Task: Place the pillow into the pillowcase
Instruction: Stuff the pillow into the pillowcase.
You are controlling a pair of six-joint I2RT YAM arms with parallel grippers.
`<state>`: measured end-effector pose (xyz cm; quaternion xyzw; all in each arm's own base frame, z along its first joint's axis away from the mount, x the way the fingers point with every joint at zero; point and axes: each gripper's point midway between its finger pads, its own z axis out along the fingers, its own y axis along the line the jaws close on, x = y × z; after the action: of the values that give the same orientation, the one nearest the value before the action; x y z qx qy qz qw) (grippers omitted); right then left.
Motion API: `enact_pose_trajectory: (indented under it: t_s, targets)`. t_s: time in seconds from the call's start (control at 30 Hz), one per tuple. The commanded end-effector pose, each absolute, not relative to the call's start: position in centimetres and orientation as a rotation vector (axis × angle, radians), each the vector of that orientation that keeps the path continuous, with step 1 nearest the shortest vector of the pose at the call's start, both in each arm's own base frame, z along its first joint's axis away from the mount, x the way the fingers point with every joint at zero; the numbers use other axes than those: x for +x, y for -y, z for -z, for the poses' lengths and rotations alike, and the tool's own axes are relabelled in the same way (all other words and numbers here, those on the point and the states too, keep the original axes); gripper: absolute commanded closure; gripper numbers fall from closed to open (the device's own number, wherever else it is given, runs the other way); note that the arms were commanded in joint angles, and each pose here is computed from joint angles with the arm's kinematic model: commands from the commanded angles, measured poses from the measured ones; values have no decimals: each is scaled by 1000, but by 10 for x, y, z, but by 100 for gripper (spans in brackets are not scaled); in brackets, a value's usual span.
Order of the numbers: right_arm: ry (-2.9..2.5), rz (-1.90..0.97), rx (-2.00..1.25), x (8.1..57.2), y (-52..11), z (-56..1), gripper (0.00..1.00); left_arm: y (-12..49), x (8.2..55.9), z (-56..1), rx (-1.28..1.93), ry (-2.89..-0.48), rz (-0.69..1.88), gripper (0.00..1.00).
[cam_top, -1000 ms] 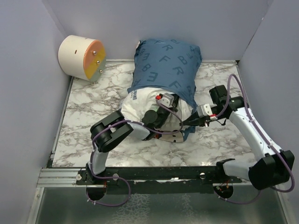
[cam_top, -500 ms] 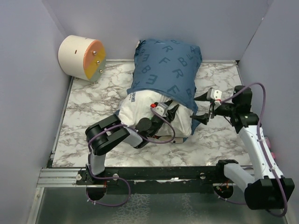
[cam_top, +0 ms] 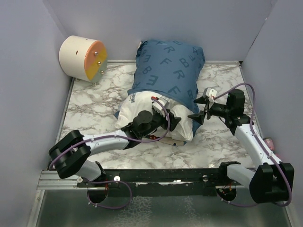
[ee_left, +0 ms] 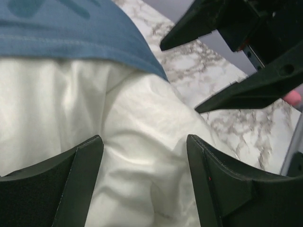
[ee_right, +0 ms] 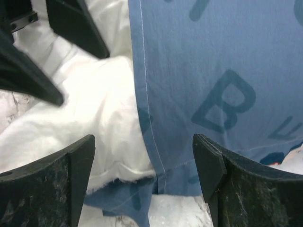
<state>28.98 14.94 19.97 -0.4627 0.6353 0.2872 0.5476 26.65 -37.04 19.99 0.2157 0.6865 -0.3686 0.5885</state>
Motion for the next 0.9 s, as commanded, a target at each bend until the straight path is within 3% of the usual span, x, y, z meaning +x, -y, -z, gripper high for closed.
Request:
enact_pose_trajectory:
  t_s: [0.0,0.1,0.23,0.4,0.53,0.57,0.67,0.8,0.87]
  targets:
    - [-1498,-603,-1026,309,-156,-205,19,352,236,-171,540,-1829,903,25]
    - [-1561,-558,-948,326,-149,-199,28,348,223,-193,508,-1809,985,24]
    - [-1594,-557,-904,331,-146,-199,32,347,208,-215,443,-1818,1112,24]
    - [-1571,-595,-904,325,-151,-200,47,362,196,-211,328,-1885,1156,23]
    - [-1594,-605,-905,328,-151,-191,58,373,213,-184,191,-1954,1033,15]
    - [-1600,-609,-904,328,-151,-189,59,376,220,-180,155,-1957,1018,8]
    - [-1620,-593,-887,331,-149,-182,59,384,244,-171,67,-1943,940,1]
    - [-1671,-488,-843,344,-137,-170,41,384,278,-156,-23,-1941,799,1]
    - [-1703,-446,-828,350,-132,-162,39,381,295,-146,-68,-1941,773,6]
